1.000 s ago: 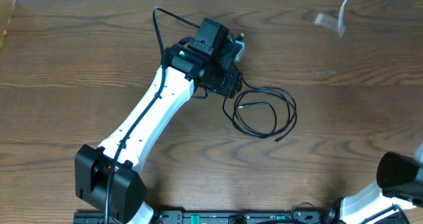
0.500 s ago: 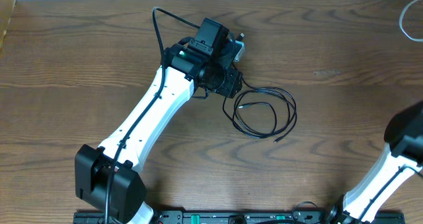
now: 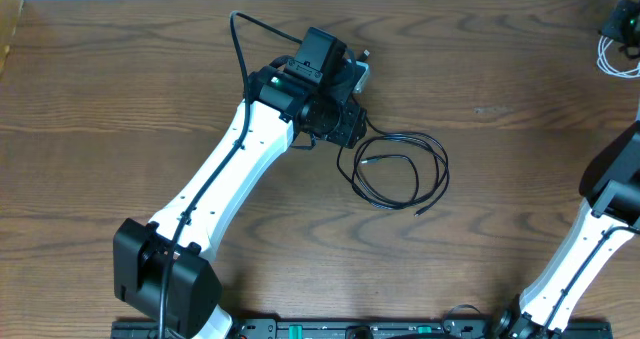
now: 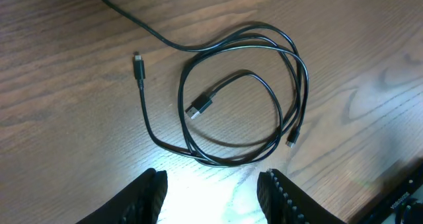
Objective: Untangle cables
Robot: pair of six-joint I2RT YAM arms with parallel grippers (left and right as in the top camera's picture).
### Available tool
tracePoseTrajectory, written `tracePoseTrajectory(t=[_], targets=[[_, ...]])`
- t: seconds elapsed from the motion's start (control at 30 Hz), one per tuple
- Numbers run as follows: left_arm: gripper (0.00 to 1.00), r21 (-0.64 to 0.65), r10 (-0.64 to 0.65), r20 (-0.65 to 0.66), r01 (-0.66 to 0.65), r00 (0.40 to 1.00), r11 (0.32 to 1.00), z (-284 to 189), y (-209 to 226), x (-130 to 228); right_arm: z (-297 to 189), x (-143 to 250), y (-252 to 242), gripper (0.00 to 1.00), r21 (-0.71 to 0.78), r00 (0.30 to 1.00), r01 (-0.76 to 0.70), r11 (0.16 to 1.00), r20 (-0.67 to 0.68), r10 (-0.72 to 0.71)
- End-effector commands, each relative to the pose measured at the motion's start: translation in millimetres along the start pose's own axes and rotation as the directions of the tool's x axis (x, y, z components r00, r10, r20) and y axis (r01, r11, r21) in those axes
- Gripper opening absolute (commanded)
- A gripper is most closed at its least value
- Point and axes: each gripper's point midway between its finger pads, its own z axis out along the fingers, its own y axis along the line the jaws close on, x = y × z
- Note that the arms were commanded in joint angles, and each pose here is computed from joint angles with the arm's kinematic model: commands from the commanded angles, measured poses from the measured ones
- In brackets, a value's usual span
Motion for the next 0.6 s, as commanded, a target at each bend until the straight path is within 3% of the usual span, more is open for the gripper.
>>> tracePoseTrajectory(t=[0.0,0.07,0.1,0.13,0.17,0.2,0.4,0.57], targets=[[0.50,0.017,-0.008,0.012,0.008,1.000,1.000,-5.1,-4.7,-1.6,0.6,-3.6,-21.7,0.01,0.041,0.995,-0.103,0.994,0.016,0.102],[0.50,0.017,-0.008,0.012,0.008,1.000,1.000,-5.1,-4.7,-1.6,-0.3,-4.7,-30.5,0.02,0.046,0.990,-0.143,0.989,0.021,0.142],[0.50,0.017,-0.008,0.012,0.008,1.000,1.000,-5.1,-4.7,-1.6,-0.7,-5.0,-34.5,0.20,0.046,0.987,-0.159,0.986,0.022,0.158],[0.50,0.017,-0.008,0.012,0.008,1.000,1.000,-5.1,-4.7,-1.6,-1.2,-5.1,-38.2,0.50,0.044,0.985,-0.174,0.984,0.022,0.173],[0.50,0.017,-0.008,0.012,0.008,1.000,1.000,-5.1,-4.7,-1.6,-1.6,-5.2,-39.8,0.91,0.034,0.984,-0.178,0.983,0.020,0.177],[0.50,0.017,-0.008,0.012,0.008,1.000,1.000,-5.1,-4.7,-1.6,-3.7,-6.0,-42.1,0.99,0.024,0.983,-0.183,0.983,0.018,0.183],[0.50,0.017,-0.008,0.012,0.007,1.000,1.000,-5.1,-4.7,-1.7,-30.1,-17.9,-50.3,0.99,-0.005,0.976,-0.214,0.977,0.029,0.214],[0.50,0.017,-0.008,0.013,0.007,1.000,1.000,-5.1,-4.7,-1.8,-84.2,-40.5,-45.0,0.99,-0.019,0.975,-0.211,0.977,0.073,0.212]])
